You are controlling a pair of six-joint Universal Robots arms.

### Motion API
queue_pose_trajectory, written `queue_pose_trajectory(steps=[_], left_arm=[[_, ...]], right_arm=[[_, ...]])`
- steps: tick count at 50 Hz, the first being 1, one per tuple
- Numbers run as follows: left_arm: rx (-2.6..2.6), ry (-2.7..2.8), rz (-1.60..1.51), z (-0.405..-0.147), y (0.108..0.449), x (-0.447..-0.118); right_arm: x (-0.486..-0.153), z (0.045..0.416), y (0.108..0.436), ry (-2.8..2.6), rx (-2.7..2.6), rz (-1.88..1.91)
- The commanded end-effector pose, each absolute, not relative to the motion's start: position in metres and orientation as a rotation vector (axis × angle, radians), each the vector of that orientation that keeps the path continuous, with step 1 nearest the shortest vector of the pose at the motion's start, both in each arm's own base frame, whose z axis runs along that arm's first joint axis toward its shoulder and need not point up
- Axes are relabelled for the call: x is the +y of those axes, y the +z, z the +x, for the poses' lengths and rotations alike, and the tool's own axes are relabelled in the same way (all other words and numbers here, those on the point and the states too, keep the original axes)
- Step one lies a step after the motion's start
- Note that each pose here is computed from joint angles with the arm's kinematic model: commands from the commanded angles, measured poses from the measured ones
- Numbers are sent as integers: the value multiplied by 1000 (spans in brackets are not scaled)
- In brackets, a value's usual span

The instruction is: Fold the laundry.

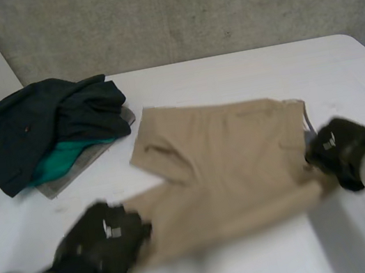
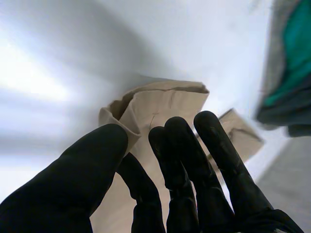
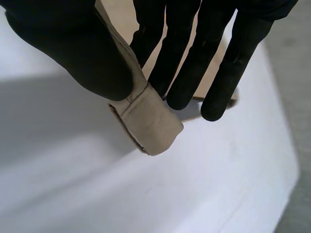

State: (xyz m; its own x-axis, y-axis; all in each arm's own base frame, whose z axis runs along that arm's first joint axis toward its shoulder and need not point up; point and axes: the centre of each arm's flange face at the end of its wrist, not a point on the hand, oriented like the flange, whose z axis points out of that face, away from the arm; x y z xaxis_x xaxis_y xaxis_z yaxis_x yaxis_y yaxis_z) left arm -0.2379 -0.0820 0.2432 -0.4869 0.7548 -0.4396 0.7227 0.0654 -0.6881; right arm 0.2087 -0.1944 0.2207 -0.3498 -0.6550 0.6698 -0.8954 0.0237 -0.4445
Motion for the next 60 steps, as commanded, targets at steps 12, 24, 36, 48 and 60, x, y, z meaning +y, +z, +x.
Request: queue_pose_trajectory(steps=[12,24,36,48,60], left_arm=[[-2234,1514,-1586,-283,210,-149],[-2251,1681,-1381,-276,231,-177],[-2160,1602,-1268,-285,183,-244],[-2076,1539,-1293,-300,149,-275],[-2077,1544,-1308,-311,123,-293]], right_arm=[[-209,217,185,1214,-2076,1626],[-214,216,180,1262,-2058,1588],[-216,218,179,1304,-2032,1574],[-215,218,177,1313,-2074,1548],[-214,216,174,1297,-2090,1545]])
